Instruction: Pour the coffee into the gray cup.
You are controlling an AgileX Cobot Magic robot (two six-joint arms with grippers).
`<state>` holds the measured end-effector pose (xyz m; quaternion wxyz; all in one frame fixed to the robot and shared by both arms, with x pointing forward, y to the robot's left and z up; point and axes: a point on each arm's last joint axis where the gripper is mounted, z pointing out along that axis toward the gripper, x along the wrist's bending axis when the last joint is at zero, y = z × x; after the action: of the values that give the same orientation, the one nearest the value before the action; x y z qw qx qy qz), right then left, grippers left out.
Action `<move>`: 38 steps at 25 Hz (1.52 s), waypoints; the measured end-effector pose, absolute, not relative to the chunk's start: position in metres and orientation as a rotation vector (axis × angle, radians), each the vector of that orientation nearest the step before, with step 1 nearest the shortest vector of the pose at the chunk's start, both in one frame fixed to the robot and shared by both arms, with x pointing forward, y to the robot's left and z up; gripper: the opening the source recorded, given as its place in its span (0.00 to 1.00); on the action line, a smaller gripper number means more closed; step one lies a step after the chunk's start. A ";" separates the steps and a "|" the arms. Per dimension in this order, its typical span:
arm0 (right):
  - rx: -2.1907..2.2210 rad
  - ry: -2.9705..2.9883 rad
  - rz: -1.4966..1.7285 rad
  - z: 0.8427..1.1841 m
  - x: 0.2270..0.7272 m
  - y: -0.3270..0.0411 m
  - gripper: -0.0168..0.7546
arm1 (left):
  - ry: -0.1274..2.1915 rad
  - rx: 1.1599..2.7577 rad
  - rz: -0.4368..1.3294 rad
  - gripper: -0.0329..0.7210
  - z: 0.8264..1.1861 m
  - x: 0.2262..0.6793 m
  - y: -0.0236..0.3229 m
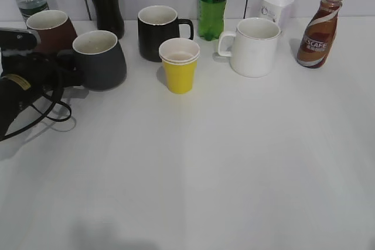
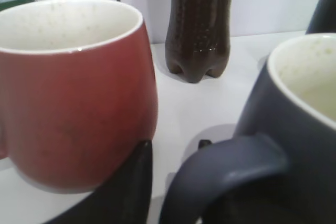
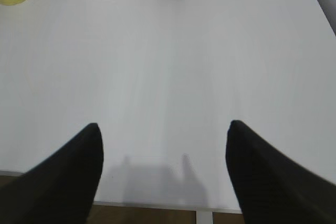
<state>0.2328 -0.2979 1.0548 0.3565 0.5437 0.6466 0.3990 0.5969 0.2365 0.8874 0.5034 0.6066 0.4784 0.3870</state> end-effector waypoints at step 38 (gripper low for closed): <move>1.404 1.670 1.030 1.055 0.233 -0.298 0.76 | 0.909 1.494 0.921 0.10 0.914 0.551 0.229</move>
<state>0.2328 -0.2979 1.0548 0.3565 0.5437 0.6466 0.3990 0.5509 0.2290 0.9137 0.5502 0.6313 0.3839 0.3891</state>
